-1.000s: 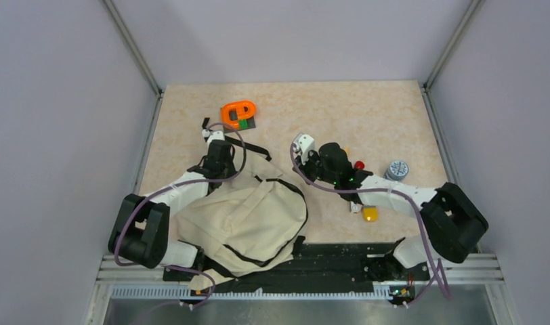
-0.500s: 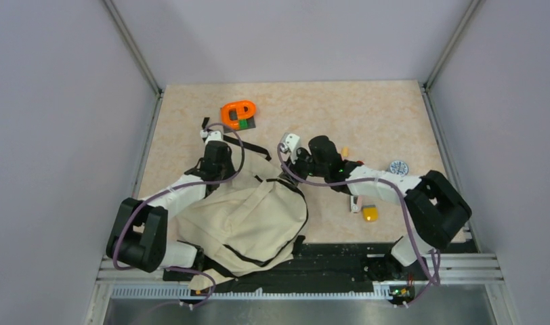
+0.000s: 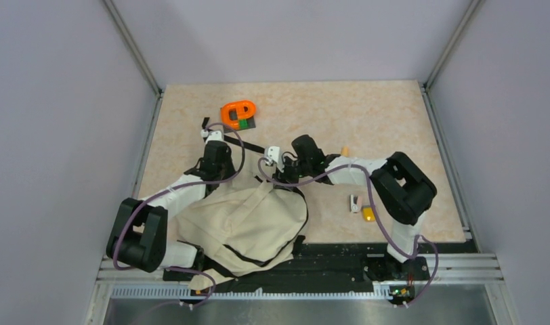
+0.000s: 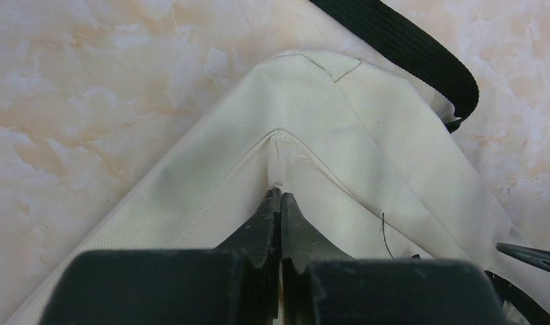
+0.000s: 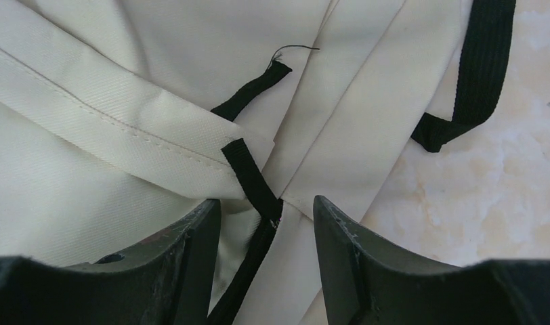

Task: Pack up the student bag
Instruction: Zip the student bag at the center of the board.

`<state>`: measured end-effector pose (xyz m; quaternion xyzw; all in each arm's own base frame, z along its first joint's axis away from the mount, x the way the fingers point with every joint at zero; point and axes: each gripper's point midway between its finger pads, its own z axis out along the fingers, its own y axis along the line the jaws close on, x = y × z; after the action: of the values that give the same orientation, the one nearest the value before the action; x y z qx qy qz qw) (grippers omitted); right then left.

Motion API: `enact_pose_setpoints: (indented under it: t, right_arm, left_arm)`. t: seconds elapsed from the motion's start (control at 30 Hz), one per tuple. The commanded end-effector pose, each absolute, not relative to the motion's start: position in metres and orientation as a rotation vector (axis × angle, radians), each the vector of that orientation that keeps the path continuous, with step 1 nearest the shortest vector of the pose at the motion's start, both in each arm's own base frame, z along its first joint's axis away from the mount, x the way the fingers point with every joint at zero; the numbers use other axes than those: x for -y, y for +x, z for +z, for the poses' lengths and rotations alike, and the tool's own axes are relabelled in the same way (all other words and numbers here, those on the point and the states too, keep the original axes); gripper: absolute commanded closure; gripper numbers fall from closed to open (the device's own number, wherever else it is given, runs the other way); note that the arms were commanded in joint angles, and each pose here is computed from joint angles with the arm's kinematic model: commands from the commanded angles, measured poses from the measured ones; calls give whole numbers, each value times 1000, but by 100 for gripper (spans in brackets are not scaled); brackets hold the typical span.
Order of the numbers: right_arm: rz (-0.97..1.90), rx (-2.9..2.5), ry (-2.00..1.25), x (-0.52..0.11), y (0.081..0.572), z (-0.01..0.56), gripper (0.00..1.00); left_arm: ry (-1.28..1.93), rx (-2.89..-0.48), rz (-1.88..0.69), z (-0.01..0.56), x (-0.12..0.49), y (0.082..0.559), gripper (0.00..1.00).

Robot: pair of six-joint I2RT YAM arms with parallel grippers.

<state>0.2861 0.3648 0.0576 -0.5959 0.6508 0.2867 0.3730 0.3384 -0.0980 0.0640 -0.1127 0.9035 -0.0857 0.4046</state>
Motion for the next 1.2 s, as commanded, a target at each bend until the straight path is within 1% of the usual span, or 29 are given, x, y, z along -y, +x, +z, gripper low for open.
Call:
enact_pose_setpoints:
  t: [0.0,0.13,0.2,0.23,0.4,0.47,0.87,1.17]
  right_arm:
    - [725,-1541,-1609,-380,296,66,48]
    - [749,-1521,-1631,-386,297,63,50]
    - [757,-1516,-1641,-388,297,61,55]
    - [759,-1516,-1644,-389,298,60,59]
    - [746,-1525,-1628,-388,300,60,92]
    - [737,-1523,-1604,-386,300,64,100]
    - [596,-1540,-1238,-344,301,110,100]
    - [659,-1545,-1181,-328,276,117,100]
  left_arm:
    - [-264,-2218,-260,82,104,352,100]
    - [-256,-2222,-261,82,105,353,100]
    - [-255,-2223,-262,82,105,353,100]
    - [-254,-2223,-265,82,106,353,100]
    - [-248,-2254,-272,81,108,352,100]
    - [-248,-2253,-271,81,108,352,100]
    - [-317,-2234,-200,83,86,346,100]
    - [-349,-2222,-201,86,78,344,100]
